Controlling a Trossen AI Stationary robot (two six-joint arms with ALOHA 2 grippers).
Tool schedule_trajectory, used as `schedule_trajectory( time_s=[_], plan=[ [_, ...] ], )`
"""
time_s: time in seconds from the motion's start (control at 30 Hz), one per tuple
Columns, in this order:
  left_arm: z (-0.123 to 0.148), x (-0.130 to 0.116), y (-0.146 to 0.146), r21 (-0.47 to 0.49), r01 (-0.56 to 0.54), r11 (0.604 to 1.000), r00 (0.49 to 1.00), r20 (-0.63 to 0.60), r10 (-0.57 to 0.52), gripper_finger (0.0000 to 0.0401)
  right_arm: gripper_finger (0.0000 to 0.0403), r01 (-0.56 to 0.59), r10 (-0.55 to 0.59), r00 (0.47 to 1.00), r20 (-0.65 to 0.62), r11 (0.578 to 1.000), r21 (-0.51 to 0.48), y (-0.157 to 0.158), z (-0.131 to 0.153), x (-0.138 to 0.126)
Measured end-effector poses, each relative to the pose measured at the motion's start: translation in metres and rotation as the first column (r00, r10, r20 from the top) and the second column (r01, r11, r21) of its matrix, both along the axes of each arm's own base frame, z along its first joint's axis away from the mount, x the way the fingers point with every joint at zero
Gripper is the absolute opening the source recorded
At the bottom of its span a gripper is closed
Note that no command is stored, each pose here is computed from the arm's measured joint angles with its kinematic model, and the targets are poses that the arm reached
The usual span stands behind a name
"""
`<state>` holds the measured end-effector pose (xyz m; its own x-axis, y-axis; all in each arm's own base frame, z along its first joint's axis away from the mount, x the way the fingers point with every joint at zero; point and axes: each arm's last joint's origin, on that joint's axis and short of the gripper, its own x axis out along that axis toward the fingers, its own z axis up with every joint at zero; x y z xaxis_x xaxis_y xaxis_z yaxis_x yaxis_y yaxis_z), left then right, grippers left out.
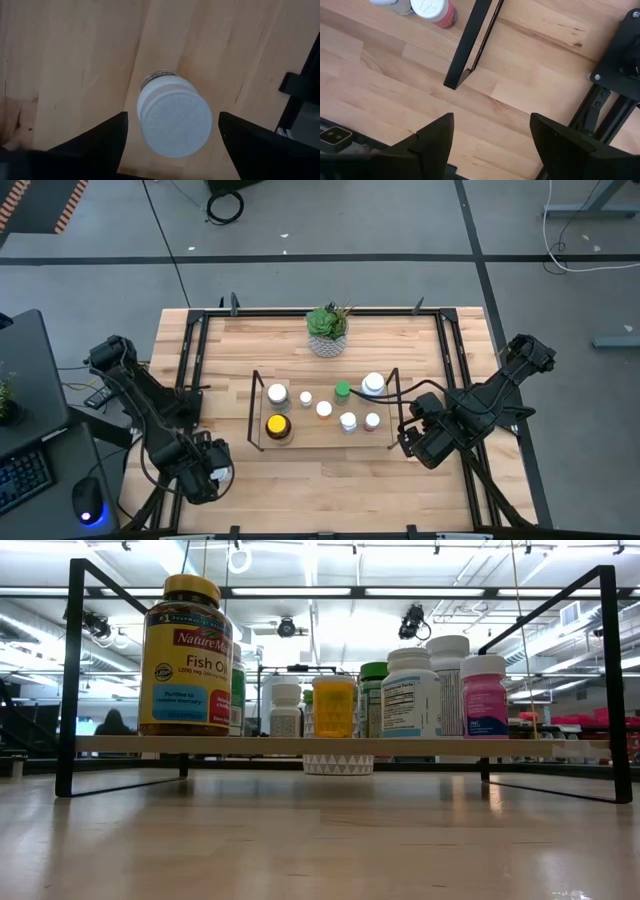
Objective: Pick and place medicine bottles onto shelf by color
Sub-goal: Put the small white medicine bottle on the shelf
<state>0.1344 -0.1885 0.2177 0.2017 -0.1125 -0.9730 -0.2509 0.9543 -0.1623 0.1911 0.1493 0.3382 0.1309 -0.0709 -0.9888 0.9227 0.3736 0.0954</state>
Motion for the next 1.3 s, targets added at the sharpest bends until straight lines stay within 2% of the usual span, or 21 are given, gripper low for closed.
schedule_trajectory(
  time_s=[0.17, 0.4, 0.63, 0.8, 0.97, 1.13, 1.3],
  plan=[
    [-0.001, 0.0, 0.0, 0.003, -0.004, 1.0, 1.0, -0.002, 0.004, 0.0285, 0.0268, -0.001, 0.001, 1.0, -0.001, 1.0, -0.001, 0.0, 0.0, 0.0],
    [-0.002, 0.004, -0.002, -0.021, -0.038, 0.999, 0.999, 0.009, 0.038, 0.0203, 0.0268, -0.037, 0.037, 0.999, -0.007, 0.999, -0.008, 0.0, 0.0, 0.0],
    [0.011, 0.011, -0.006, -0.083, -0.044, 0.996, 0.999, 0.016, 0.046, 0.0202, 0.0268, -0.094, 0.093, 0.995, -0.03, 0.995, -0.029, -0.006, 0.0, 0.002],
    [0.038, 0.021, -0.005, -0.091, -0.017, 0.996, 0.999, 0.04, 0.02, 0.0206, 0.0268, -0.118, 0.117, 0.992, -0.037, 0.992, -0.035, -0.013, 0.0, 0.007],
    [0.076, 0.033, 0.007, -0.055, 0.037, 0.998, 0.998, 0.058, -0.034, 0.0205, 0.0268, -0.169, 0.167, 0.985, -0.047, 0.985, -0.043, -0.021, 0.0, 0.012],
    [0.115, 0.054, 0.023, -0.057, 0.104, 0.993, 0.979, 0.185, -0.092, 0.0205, 0.0266, -0.227, 0.224, 0.973, -0.058, 0.973, -0.05, -0.029, 0.0, 0.017],
    [0.141, 0.08, 0.049, -0.018, 0.098, 0.995, 0.957, 0.277, -0.09, 0.0209, 0.0266, -0.2, 0.197, 0.979, -0.058, 0.979, -0.049, -0.033, 0.0, 0.019]
  ],
)
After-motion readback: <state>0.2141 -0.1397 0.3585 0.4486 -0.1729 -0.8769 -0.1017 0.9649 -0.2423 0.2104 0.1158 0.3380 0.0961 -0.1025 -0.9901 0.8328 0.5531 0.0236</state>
